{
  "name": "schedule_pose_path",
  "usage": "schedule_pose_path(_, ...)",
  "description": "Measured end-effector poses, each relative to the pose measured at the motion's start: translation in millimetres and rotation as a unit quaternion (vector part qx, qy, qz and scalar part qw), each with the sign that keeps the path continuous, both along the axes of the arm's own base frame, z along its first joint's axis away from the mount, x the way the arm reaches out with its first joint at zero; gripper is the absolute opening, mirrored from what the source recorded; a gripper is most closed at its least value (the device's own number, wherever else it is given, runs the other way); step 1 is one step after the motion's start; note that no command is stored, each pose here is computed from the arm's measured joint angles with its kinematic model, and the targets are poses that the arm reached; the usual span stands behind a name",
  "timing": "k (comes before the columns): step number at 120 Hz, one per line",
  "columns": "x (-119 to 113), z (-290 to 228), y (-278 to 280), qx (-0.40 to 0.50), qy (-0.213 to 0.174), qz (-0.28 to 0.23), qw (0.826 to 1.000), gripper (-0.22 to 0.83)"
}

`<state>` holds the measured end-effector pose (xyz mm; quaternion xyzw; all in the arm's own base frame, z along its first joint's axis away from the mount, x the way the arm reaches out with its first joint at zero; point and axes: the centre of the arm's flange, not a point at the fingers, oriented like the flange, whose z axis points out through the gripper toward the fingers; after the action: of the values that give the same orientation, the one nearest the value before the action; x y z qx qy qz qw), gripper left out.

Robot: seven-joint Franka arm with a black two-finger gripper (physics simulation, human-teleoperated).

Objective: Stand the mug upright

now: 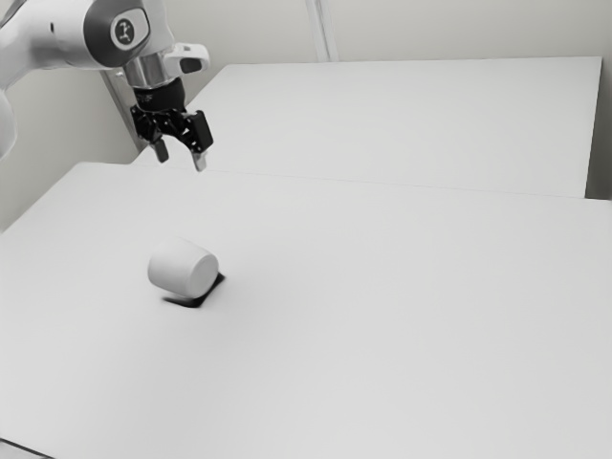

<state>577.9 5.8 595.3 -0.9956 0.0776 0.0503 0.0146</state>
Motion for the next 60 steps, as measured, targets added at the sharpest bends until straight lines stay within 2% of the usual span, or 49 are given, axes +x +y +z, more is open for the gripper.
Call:
schedule_pose_path(12, 1, -2, 9, -0.002, -0.015, -0.002, 1.000, 0.60)
schedule_pose_path(22, 9, -15, 24, -0.013, -0.012, 0.007, 1.000, 0.60)
schedule_pose_path(41, 20, -56, 117, -0.091, 0.012, 0.080, 0.993, 0.60)
schedule_pose_path(60, 19, -98, 176, -0.179, 0.040, 0.113, 0.977, 0.60)
